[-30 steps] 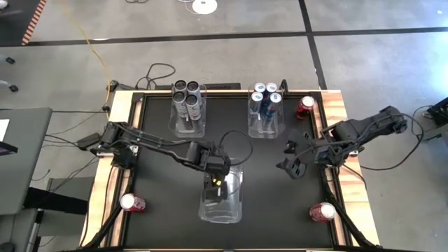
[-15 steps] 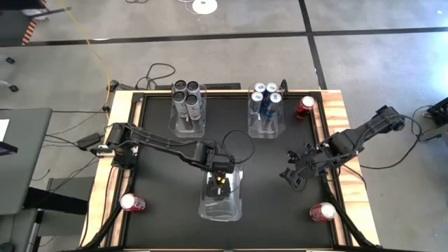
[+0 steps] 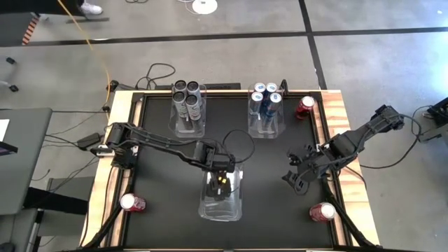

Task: Sort soda cans
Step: Put the top left red soda can into the bottom transparent bin, then put the bottom right red soda can into the bottom transparent bin

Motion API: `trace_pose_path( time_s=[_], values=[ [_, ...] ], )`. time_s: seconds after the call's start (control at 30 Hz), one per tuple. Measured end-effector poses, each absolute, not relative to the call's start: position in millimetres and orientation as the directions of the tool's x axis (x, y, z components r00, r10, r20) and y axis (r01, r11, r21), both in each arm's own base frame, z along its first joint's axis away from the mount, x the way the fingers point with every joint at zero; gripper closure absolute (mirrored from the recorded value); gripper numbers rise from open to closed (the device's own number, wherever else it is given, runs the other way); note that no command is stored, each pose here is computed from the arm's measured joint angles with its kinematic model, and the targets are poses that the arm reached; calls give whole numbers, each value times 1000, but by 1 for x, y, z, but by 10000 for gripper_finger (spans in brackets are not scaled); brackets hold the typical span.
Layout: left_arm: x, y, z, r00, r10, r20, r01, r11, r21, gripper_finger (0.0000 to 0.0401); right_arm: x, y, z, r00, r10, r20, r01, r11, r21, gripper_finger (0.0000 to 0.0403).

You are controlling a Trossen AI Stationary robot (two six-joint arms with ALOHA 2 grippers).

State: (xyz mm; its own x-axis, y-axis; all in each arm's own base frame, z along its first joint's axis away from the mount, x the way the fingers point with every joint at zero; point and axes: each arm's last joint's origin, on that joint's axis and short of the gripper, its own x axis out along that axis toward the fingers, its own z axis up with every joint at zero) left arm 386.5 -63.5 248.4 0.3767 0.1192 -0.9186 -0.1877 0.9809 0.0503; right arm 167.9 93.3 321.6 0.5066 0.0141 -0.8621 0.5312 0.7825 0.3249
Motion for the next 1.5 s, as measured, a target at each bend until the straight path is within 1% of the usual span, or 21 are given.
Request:
trace_pose_path(
  time_s=[0.13, 0.2, 0.33, 0.5, 0.67, 0.83, 1.03, 1.1, 1.2, 1.27, 1.4, 1.5],
  values=[
    [388, -64, 253, 386, 99, -917, -200, 980, 21, 24, 168, 94, 321, 503, 22, -864, 515, 796, 319, 31],
    [388, -64, 261, 389, 97, -916, -201, 979, 18, 23, 168, 93, 321, 487, 51, -872, 494, 807, 323, 31],
    [389, -65, 281, 409, 97, -907, -197, 980, 16, 23, 167, 90, 320, 436, 86, -896, 502, 802, 322, 31],
    [390, -65, 302, 444, 99, -890, -182, 983, 19, 23, 162, 87, 317, 370, 92, -925, 523, 802, 289, 31],
    [387, -64, 325, 453, 101, -886, -181, 983, 20, 23, 159, 92, 317, 309, 196, -931, 507, 794, 335, 31],
    [378, -60, 357, 463, 173, -869, -229, 971, 72, 23, 153, 98, 316, 269, 224, -937, 546, 766, 339, 31],
    [364, -54, 385, 451, 265, -853, -278, 949, 147, 23, 136, 120, 317, 146, 351, -925, 638, 681, 359, 31],
    [362, -54, 390, 454, 265, -851, -285, 948, 143, 23, 125, 129, 317, 109, 357, -928, 668, 665, 335, 31],
    [361, -54, 392, 452, 260, -853, -290, 947, 136, 23, 112, 137, 315, 40, 336, -941, 726, 637, 258, 31],
    [361, -55, 391, 451, 230, -862, -271, 956, 114, 23, 105, 140, 314, 8, 319, -948, 765, 609, 211, 31],
    [362, -53, 391, 455, 163, -875, -208, 975, 74, 23, 99, 145, 314, 5, 314, -950, 791, 579, 195, 31],
    [363, -47, 391, 454, 167, -876, -202, 976, 81, 23, 99, 151, 310, 4, 311, -950, 784, 589, 196, 31]
  ],
)
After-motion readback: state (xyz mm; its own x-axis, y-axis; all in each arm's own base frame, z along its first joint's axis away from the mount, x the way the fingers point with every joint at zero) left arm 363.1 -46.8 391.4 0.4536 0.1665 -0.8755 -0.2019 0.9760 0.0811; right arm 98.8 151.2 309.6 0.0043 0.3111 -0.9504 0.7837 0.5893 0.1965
